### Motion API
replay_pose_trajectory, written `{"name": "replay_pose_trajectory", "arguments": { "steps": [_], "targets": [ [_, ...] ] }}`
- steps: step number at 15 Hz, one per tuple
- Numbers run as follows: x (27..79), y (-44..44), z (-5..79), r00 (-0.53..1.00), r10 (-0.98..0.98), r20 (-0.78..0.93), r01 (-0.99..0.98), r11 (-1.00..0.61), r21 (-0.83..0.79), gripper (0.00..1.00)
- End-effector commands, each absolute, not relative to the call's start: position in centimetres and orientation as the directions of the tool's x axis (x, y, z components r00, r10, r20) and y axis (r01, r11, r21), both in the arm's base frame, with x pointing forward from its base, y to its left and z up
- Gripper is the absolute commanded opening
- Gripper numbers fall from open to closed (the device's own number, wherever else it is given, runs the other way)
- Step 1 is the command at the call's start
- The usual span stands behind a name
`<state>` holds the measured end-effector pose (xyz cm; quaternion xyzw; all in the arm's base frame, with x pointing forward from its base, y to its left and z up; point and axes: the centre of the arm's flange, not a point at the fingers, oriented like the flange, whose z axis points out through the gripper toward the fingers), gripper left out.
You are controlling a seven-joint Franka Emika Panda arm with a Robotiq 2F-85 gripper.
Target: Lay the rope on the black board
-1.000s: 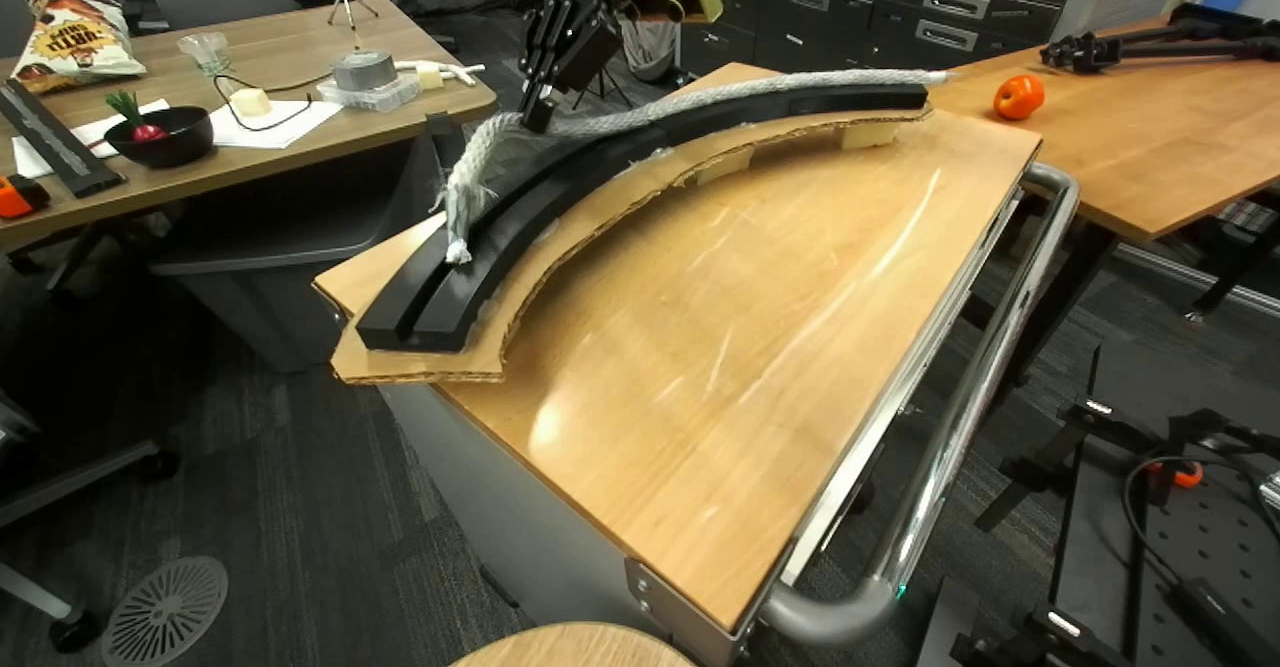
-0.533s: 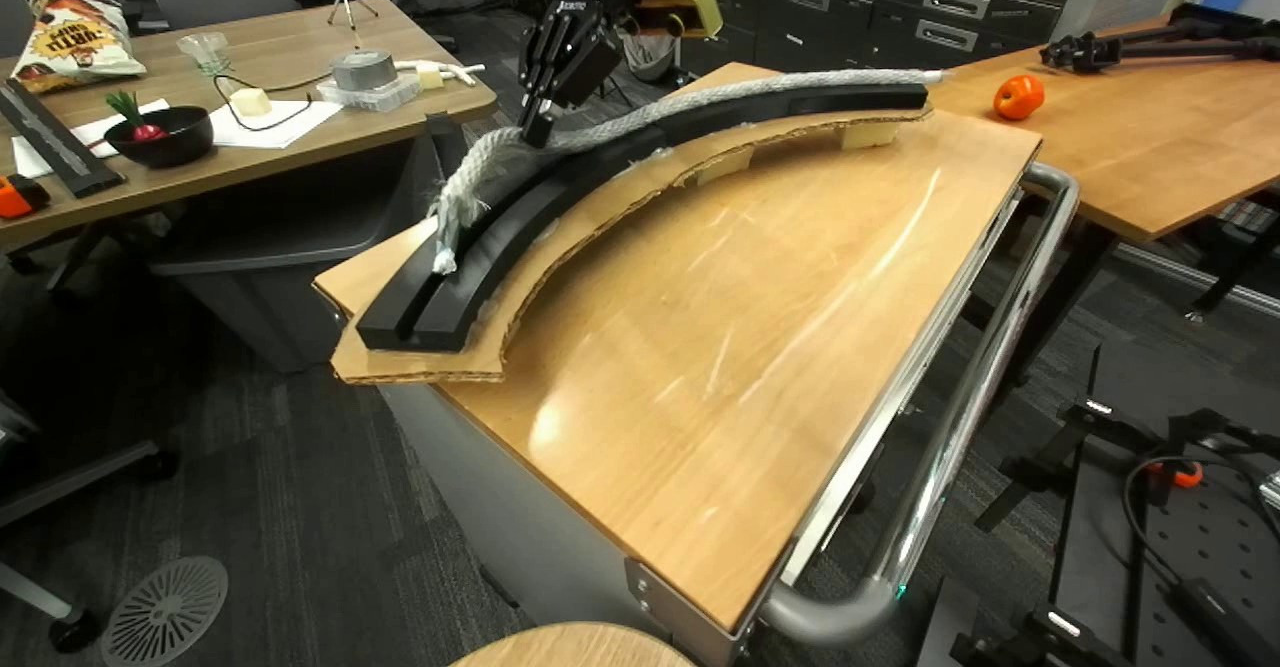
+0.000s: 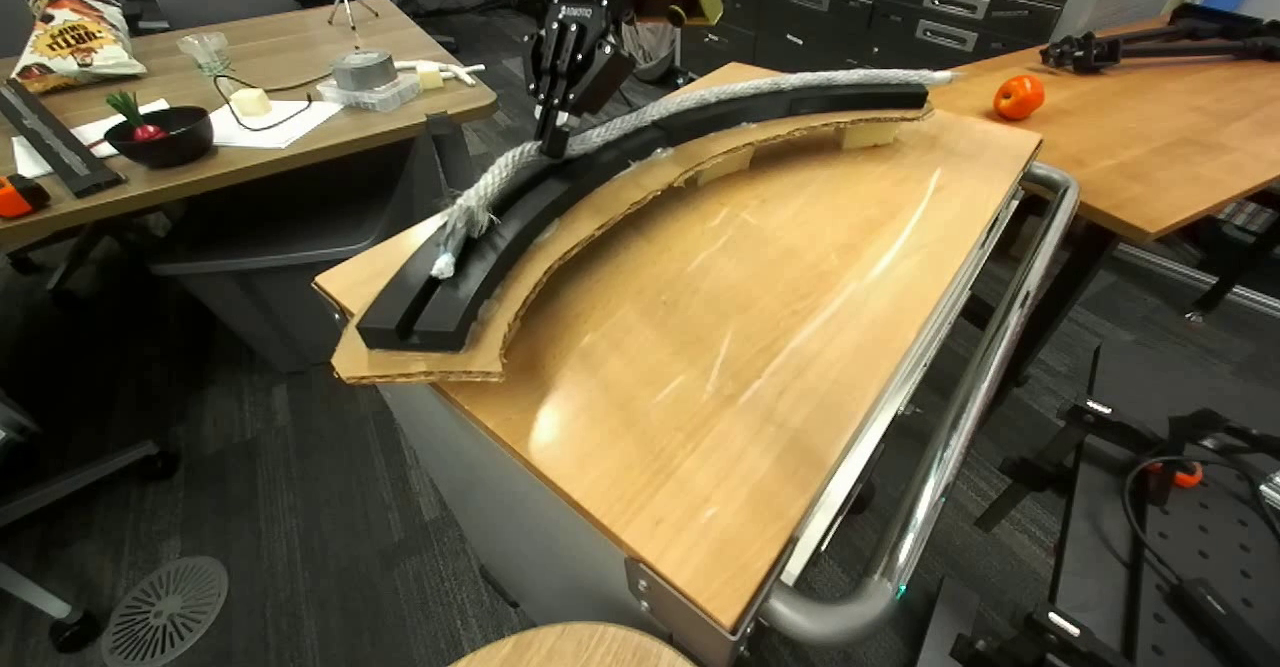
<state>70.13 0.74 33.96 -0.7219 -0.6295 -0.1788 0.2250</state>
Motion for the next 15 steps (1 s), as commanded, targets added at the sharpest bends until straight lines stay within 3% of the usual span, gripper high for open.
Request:
{"name": "replay_pose_trajectory", "arguments": {
  "steps": [1,15],
  "targets": [
    [69.4,1.3,35.1,0.088,0.854,0.512,0.995,-0.054,-0.081,0.03],
    [70.2,6.1,36.3,-0.058,0.905,0.421,0.991,0.102,-0.084,0.03]
  ]
}}
